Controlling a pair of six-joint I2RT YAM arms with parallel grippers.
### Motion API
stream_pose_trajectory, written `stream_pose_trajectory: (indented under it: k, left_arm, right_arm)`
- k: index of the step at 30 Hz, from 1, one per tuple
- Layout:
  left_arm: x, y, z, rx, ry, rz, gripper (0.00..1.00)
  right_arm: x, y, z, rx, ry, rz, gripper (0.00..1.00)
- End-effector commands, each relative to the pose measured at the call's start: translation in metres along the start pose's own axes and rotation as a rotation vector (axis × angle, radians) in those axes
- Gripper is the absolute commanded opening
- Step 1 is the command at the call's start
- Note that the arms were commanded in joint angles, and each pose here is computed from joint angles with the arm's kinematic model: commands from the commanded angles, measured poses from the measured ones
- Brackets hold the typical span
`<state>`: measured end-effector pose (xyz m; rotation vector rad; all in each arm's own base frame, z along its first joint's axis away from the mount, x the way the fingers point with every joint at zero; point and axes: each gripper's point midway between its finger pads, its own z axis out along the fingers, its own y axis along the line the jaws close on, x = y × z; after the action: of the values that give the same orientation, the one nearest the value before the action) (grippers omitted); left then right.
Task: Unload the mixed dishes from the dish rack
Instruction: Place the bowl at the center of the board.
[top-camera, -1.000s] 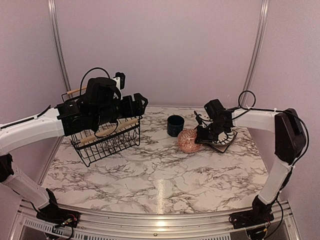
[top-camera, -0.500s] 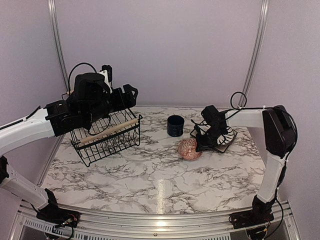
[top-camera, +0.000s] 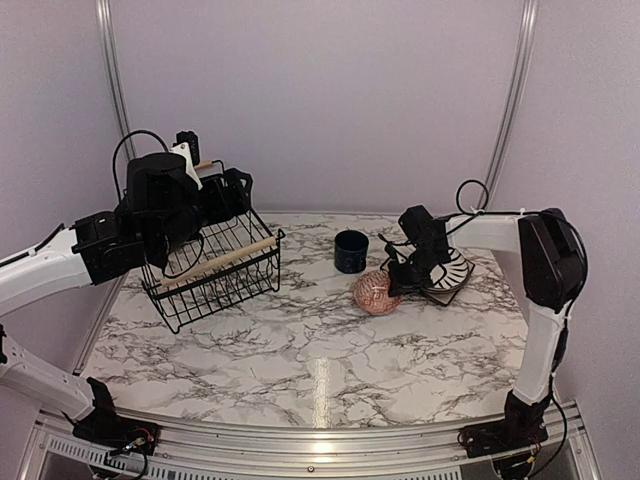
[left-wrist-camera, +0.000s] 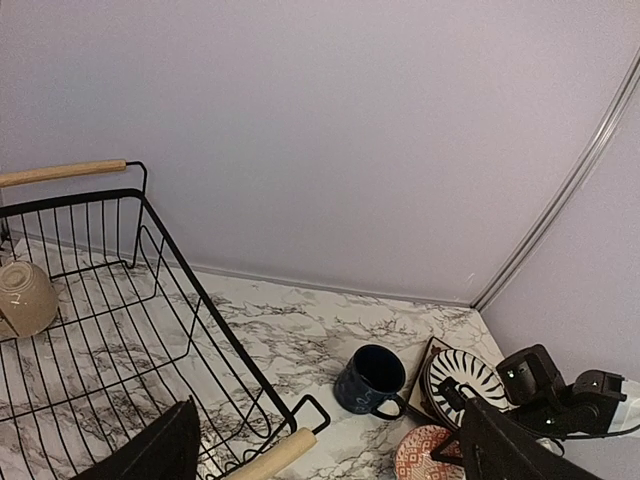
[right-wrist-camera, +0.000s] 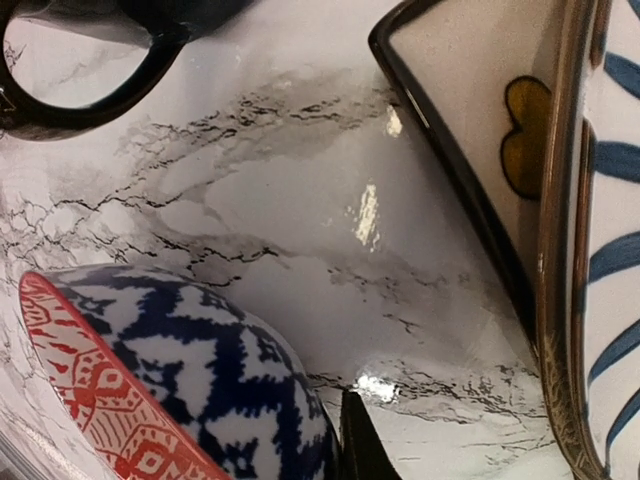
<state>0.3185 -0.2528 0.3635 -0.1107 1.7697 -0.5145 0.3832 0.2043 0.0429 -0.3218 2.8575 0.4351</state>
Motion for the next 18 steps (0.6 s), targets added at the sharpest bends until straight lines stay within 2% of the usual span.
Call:
stream_pose_trajectory:
  k: [1, 11, 18]
  left_arm:
    - [-0.012, 0.003, -0.002, -0.017, -0.043, 0.011, 0.93]
    - [-0.016, 0.029, 0.003, -0.101, -0.027, 0.054, 0.96]
    - [-0.023, 0.084, 0.025, -0.255, 0.028, 0.068, 0.99]
  right_arm:
    - [-0.01, -0.006, 0.0, 0.027, -0.013, 0.005, 0.18]
    - [-0.014, -0.007, -0.022, 0.059, -0.067, -0.004, 0.5]
    - [-0.024, -0.014, -0.056, 0.135, -0.158, -0.017, 0.71]
